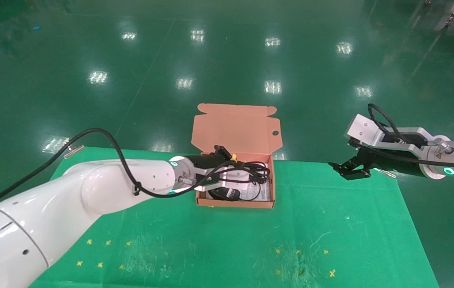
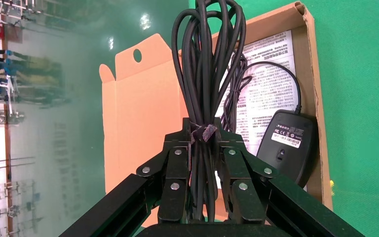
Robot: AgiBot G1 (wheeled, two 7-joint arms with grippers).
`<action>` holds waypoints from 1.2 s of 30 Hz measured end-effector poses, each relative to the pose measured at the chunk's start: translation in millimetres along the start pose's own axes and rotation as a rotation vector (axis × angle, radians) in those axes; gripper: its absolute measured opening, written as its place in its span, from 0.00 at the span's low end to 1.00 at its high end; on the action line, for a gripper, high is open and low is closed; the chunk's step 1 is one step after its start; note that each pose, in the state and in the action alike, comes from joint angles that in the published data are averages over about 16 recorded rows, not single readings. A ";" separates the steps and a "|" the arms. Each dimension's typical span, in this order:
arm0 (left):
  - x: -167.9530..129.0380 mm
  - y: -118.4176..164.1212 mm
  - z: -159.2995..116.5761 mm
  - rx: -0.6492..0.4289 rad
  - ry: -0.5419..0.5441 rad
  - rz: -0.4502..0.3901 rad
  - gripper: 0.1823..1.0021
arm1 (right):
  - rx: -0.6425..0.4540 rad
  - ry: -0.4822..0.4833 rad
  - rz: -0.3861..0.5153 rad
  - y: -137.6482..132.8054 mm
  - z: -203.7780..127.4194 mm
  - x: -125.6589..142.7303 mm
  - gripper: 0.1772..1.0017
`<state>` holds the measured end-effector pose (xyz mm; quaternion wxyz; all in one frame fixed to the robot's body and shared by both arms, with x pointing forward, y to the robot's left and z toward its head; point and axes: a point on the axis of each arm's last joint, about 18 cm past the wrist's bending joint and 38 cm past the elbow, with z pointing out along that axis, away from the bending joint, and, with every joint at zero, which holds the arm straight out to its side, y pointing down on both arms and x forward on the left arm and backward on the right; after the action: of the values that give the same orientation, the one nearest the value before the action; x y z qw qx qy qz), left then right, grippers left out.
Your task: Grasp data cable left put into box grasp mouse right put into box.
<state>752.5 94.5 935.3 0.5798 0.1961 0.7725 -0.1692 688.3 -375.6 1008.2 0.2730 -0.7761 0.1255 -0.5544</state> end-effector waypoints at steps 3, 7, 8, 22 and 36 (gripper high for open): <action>-0.2 0.7 -0.5 -0.001 0.000 0.000 0.12 | 0.000 0.000 0.000 0.0 0.3 -0.1 1.00; -1.6 2.7 -2.6 -0.002 -0.004 -0.001 0.15 | 0.001 0.003 -0.001 -0.9 0.6 0.8 1.00; -2.9 3.6 -3.4 -0.003 -0.007 -0.003 0.16 | 0.003 0.006 -0.002 -1.8 0.5 1.8 1.00; -67.9 29.2 -29.4 -0.065 -0.152 -0.062 0.45 | 0.049 0.104 -0.084 -33.1 -15.4 36.1 1.00; -49.7 52.5 -56.1 0.022 -0.103 -0.343 0.82 | 0.150 0.000 -0.020 -42.4 -25.2 10.4 1.00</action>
<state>744.6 162.1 996.5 0.5789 0.0587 0.7622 -0.2838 664.0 -353.2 1046.3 0.3247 -0.7548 0.0759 -0.5649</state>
